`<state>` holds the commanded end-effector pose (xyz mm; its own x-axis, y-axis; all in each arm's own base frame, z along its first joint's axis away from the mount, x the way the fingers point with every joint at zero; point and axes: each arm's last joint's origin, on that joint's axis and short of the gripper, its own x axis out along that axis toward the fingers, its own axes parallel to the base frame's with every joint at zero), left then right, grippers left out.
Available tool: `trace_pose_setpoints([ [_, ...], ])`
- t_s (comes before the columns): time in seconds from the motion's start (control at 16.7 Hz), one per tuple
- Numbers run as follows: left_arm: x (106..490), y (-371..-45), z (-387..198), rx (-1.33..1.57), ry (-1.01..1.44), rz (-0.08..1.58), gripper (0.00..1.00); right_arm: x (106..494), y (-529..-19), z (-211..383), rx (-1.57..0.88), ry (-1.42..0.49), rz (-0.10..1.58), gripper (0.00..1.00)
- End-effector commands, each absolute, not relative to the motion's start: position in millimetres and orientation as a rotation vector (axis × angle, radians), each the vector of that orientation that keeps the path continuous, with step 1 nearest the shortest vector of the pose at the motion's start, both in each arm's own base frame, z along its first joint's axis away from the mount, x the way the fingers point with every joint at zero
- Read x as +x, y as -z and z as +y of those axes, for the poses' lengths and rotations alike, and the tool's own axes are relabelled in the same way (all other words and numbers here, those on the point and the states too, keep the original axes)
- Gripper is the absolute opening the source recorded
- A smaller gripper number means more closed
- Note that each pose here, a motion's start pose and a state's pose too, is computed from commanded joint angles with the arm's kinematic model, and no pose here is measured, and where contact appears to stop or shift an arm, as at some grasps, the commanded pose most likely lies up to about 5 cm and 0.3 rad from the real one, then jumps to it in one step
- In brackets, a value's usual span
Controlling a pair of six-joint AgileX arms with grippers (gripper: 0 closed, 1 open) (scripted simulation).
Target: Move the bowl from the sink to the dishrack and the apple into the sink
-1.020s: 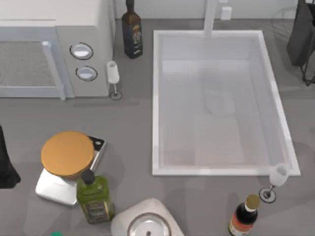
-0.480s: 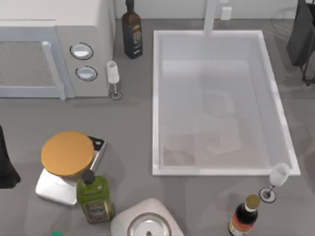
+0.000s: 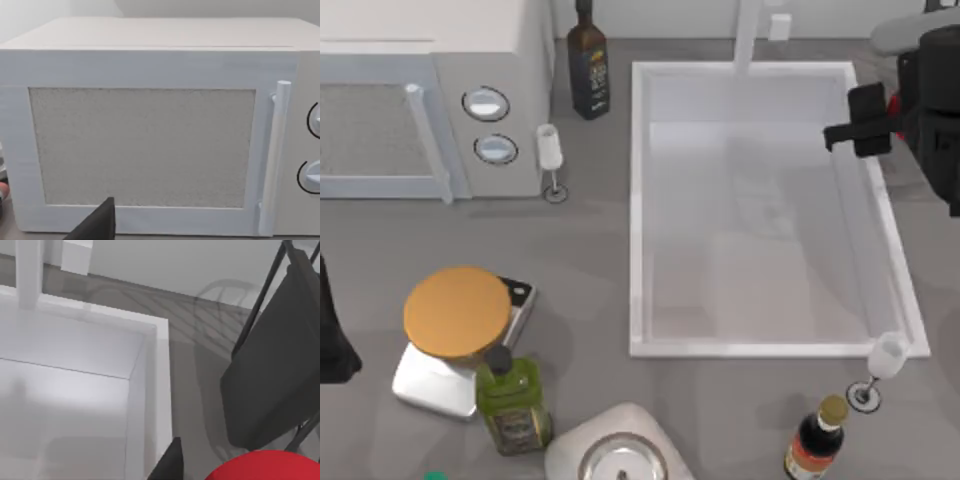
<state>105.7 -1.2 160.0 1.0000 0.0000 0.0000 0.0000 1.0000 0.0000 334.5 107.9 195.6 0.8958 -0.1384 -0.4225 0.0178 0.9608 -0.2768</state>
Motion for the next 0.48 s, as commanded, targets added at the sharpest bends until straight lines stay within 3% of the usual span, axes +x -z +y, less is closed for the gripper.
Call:
trace_pose_setpoints([
  [0.24,105.7,-160.0,-1.2,0.000,0.000,0.000,1.00,307.5,-201.6,152.8,-0.151,0.055,0.193,0.00],
  [0.48,105.7,-160.0,-1.2,0.000,0.000,0.000,1.00,279.9,-207.3,177.5,-0.036,0.022,0.039,0.00],
])
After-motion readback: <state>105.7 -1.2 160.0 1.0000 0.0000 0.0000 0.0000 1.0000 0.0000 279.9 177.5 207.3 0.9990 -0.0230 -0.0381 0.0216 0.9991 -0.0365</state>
